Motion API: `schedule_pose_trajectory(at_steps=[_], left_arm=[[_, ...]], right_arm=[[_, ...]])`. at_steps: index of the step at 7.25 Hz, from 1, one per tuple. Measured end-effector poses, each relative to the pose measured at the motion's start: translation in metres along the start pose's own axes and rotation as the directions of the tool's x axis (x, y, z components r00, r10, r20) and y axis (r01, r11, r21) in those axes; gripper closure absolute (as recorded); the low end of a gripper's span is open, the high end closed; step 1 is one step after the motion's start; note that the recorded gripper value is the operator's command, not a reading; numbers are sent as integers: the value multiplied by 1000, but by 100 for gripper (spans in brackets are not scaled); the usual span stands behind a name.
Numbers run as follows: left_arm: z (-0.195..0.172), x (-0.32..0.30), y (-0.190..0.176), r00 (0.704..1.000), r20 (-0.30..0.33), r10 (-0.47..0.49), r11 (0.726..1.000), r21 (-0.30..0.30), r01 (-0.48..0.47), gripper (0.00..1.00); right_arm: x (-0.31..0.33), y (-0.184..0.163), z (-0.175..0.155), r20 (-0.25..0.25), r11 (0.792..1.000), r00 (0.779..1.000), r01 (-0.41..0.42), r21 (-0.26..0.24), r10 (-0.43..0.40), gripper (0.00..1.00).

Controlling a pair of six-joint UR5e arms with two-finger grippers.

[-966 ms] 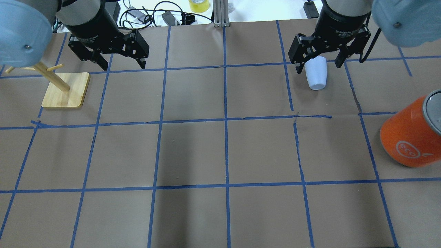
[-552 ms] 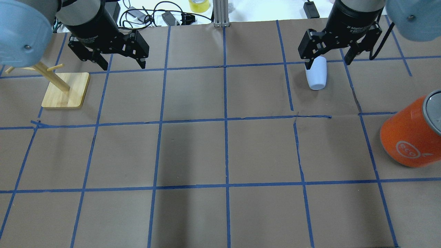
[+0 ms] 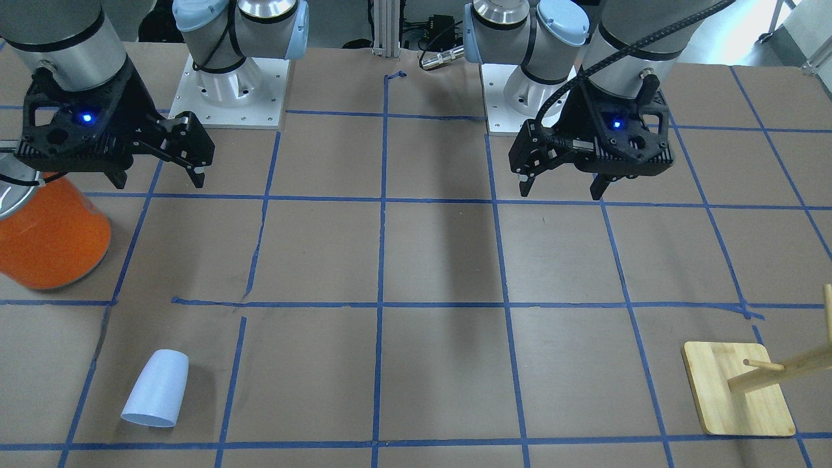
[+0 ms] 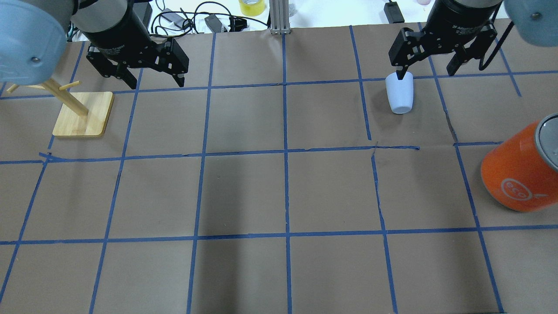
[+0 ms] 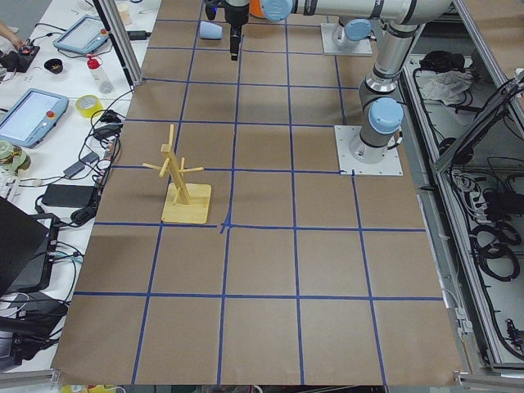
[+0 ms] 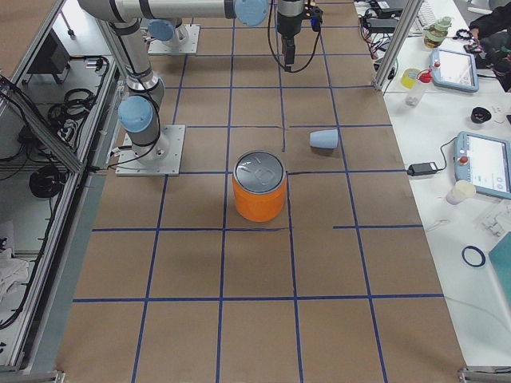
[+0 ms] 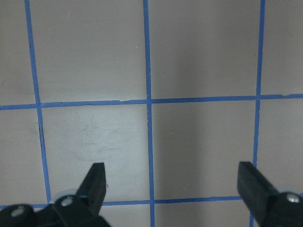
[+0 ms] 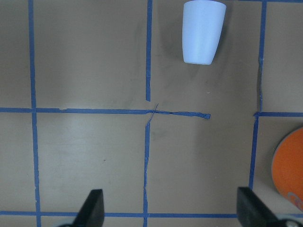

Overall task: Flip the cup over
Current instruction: 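Move the right gripper over the upside-down light-blue cup and grasp it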

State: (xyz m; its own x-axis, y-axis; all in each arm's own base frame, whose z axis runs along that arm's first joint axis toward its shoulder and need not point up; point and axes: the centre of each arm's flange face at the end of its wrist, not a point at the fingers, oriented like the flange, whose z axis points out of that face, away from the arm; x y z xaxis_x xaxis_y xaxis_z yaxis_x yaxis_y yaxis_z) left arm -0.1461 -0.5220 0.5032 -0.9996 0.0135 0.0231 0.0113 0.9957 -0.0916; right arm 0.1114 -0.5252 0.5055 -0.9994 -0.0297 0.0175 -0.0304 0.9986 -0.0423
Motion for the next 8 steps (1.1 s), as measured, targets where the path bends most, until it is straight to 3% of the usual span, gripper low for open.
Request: schedule_pose_trajectory(at_steps=[4, 6, 8], left_arm=[[-1, 0, 0, 1000, 0, 0, 1000, 2, 0, 0], [0, 0, 0, 1000, 0, 0, 1000, 1, 0, 0], [0, 0, 0, 1000, 0, 0, 1000, 1, 0, 0]], right_arm=[[11, -6, 11, -4, 1000, 1000, -17, -1, 17, 0], [45, -36, 52, -4, 997, 997, -75, -20, 74, 0], [68, -82, 112, -9, 995, 995, -99, 20, 99, 0]])
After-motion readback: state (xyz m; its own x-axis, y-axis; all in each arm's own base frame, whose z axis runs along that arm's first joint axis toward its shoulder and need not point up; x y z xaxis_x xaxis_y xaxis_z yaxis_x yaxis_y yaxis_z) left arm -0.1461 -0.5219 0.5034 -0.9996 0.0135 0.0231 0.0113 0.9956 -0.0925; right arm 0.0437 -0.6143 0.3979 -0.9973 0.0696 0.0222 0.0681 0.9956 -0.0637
